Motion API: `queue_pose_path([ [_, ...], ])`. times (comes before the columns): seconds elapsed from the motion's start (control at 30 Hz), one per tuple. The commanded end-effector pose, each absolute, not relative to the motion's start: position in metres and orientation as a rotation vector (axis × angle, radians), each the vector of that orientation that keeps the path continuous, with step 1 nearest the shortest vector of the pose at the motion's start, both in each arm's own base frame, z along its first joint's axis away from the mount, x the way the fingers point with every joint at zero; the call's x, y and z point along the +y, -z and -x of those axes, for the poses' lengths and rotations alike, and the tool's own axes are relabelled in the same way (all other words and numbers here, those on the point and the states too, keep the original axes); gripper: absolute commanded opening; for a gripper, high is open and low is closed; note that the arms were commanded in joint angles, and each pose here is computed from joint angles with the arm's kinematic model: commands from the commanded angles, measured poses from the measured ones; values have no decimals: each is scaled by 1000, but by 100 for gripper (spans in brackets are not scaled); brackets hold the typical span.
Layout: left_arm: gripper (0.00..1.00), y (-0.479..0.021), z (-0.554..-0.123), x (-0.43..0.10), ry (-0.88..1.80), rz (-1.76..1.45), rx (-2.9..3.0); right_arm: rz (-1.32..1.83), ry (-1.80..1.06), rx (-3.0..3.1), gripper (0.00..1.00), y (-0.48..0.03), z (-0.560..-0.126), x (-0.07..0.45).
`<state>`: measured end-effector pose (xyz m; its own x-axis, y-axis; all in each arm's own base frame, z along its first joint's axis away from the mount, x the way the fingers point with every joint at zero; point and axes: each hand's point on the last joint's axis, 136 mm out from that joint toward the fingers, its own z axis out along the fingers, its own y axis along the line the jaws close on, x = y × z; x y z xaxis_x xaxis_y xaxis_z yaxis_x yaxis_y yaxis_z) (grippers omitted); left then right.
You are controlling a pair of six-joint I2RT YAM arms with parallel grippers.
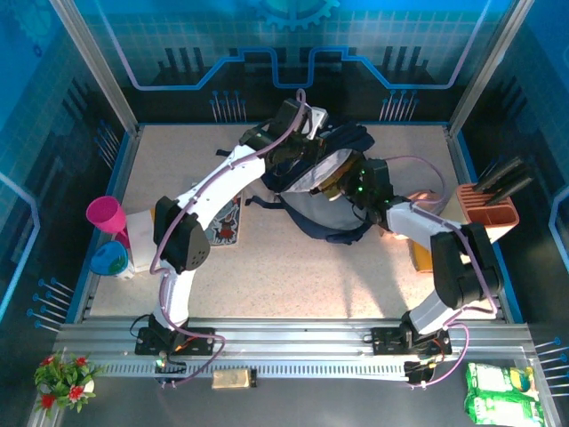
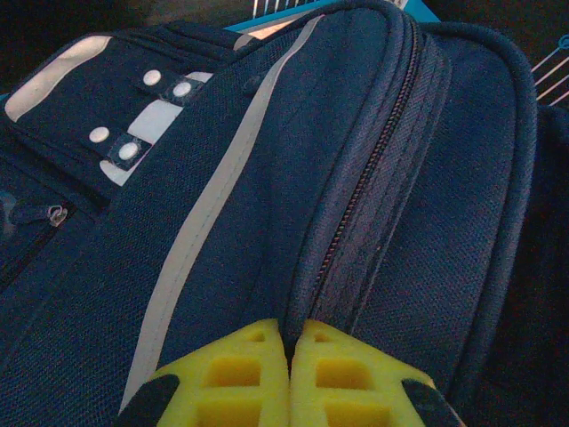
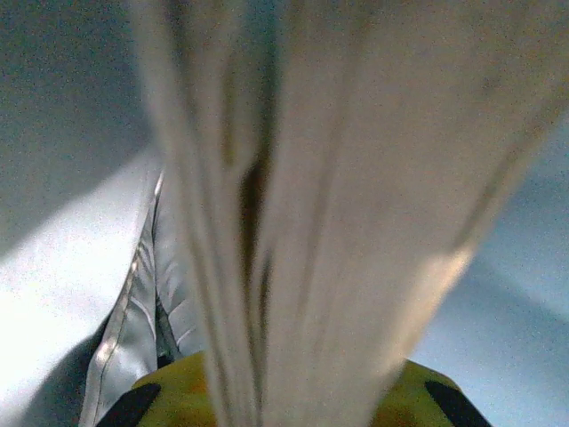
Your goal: Pack books, pencil case, and school supplies into a backpack
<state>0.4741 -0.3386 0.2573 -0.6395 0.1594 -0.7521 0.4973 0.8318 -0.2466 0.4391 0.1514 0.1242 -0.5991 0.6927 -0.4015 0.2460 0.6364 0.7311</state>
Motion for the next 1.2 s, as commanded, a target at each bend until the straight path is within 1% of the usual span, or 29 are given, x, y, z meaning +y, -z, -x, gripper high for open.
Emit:
queue_pose_path([
  [0.0, 0, -335, -473, -337, 682, -416, 2046, -739, -854, 2146, 8, -121, -456, 164],
  [0.2, 0, -336, -476, -334, 732, -380, 2051, -794, -871, 2162, 10, -105, -473, 180],
  [0.37, 0, -332, -480, -328, 734, -357, 2069, -820, -901, 2203, 16, -86, -482, 192],
  [0.43, 0, -331, -481, -324, 730, -348, 2080, -834, -882, 2225, 24, -82, -479, 189],
  [0.53, 0, -325, -485, -314, 733, -314, 2105, -803, -881, 2216, 42, -89, -474, 185],
  [0.6, 0, -322, -487, -310, 754, -292, 2114, -788, -892, 2209, 57, -96, -468, 181],
  [0.67, 0, -318, -488, -308, 765, -277, 2126, -780, -888, 2206, 67, -102, -459, 176],
  [0.73, 0, -312, -489, -306, 769, -274, 2137, -759, -903, 2201, 70, -111, -446, 173],
  [0.83, 0, -305, -488, -306, 773, -275, 2153, -729, -877, 2207, 72, -120, -424, 163],
  [0.93, 0, -295, -487, -306, 778, -277, 2174, -695, -759, 2210, 73, -121, -399, 143],
  [1.17, 0, -254, -477, -309, 838, -270, 2265, -651, -445, 2137, 75, -156, -365, 88],
])
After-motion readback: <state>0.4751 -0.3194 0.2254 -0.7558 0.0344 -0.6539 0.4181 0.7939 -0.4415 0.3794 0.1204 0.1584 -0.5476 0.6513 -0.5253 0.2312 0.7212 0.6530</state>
